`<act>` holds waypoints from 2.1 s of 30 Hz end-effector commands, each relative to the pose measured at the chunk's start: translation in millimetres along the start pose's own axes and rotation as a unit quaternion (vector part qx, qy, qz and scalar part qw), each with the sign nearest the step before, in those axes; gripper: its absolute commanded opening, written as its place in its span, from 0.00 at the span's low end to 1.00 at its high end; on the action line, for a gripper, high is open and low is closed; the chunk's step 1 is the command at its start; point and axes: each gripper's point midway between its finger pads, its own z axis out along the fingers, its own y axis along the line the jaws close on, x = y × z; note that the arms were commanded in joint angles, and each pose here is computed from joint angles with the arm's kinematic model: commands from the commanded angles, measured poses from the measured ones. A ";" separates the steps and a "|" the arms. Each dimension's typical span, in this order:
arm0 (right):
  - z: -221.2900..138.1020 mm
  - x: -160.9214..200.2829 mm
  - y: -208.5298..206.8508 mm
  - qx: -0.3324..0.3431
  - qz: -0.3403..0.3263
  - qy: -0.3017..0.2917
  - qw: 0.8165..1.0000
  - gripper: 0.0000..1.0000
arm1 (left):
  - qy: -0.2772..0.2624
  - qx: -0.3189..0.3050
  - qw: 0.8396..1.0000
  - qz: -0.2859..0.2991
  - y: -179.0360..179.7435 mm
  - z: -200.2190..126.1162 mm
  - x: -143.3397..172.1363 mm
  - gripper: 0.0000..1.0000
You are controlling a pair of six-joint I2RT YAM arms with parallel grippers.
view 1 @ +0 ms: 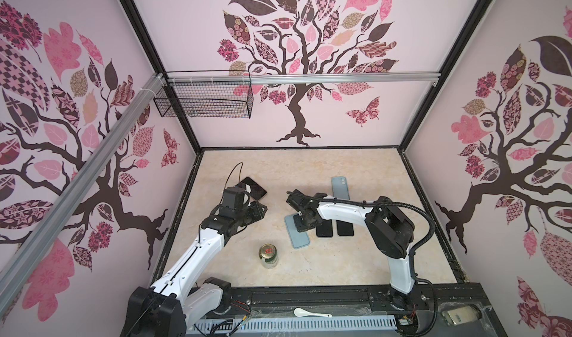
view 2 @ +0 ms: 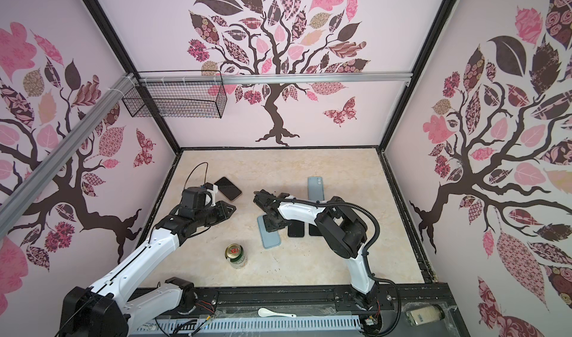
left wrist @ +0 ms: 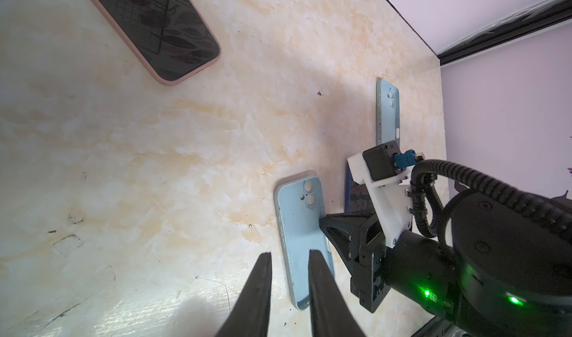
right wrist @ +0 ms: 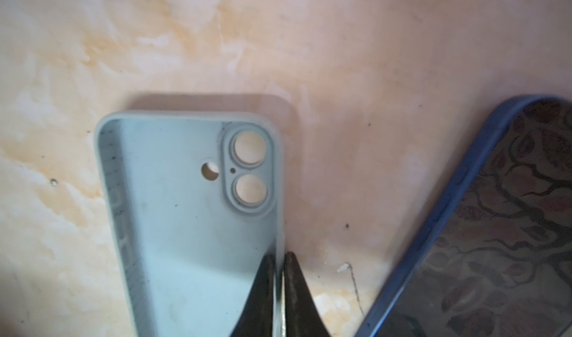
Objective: Take the phone out of the phone case
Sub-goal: Pick up the phone case from the center of the table, then place the phone case at the top-center of the table.
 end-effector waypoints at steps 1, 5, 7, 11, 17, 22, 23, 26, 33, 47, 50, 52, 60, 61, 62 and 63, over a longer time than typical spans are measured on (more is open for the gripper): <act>6.3 3.2 0.1 0.010 0.007 0.019 1.000 0.07 | -0.002 0.004 1.000 0.008 -1.3 -1.2 -1.4 0.25; -11.1 -14.5 6.3 0.001 0.010 -0.006 1.000 0.00 | 0.001 0.026 1.000 0.012 -12.3 0.7 -5.8 0.25; -23.3 -25.5 8.0 -0.003 0.010 -0.021 1.000 0.00 | 0.006 0.035 0.999 0.017 -17.3 3.5 -8.2 0.26; -46.4 -51.1 -1.6 -0.026 0.035 -0.046 0.998 0.00 | 0.012 0.033 0.999 0.031 -25.9 11.0 -18.5 0.27; -64.0 -91.8 -59.7 -0.002 0.073 -0.080 0.994 0.00 | 0.019 0.029 0.997 0.075 -56.2 38.4 -20.6 0.28; -61.8 -119.2 -119.9 0.030 0.113 -0.071 0.991 0.00 | 0.036 0.039 0.995 0.082 -76.4 73.2 -19.3 0.28; -59.6 -124.7 -130.9 0.032 0.122 -0.068 0.990 0.00 | 0.037 0.042 0.995 0.080 -80.3 79.8 -21.1 0.28; -51.2 -137.4 -157.5 0.044 0.145 -0.060 0.987 0.00 | 0.039 0.040 0.995 0.083 -89.1 98.6 -25.4 0.28; -30.8 -158.3 -182.9 0.082 0.147 -0.044 0.985 0.00 | 0.059 0.040 0.993 0.096 -103.2 130.5 -23.9 0.29; 6.2 -156.0 -186.6 0.093 0.145 -0.008 0.985 0.00 | 0.067 0.032 0.992 0.104 -99.9 136.5 -21.3 0.28; 10.8 -152.8 -189.0 0.101 0.145 0.000 0.984 0.00 | 0.069 0.031 0.992 0.103 -99.0 137.5 -19.6 0.29; 14.1 -150.0 -190.1 0.104 0.146 0.006 0.984 0.00 | 0.070 0.030 0.992 0.101 -98.0 137.5 -18.9 0.29; 22.0 -145.1 -188.4 0.099 0.147 0.016 0.984 0.00 | 0.070 0.031 0.992 0.099 -98.0 137.2 -18.8 0.29; 22.8 -144.8 -188.5 0.099 0.148 0.017 0.984 0.01 | 0.070 0.030 0.992 0.100 -97.7 137.2 -18.2 0.28; 23.1 -145.1 -188.2 0.099 0.149 0.017 0.984 0.02 | 0.070 0.030 0.992 0.100 -97.3 137.0 -18.1 0.28; 22.9 -145.3 -188.2 0.098 0.149 0.016 0.984 0.04 | 0.070 0.030 0.992 0.099 -97.1 136.8 -18.4 0.28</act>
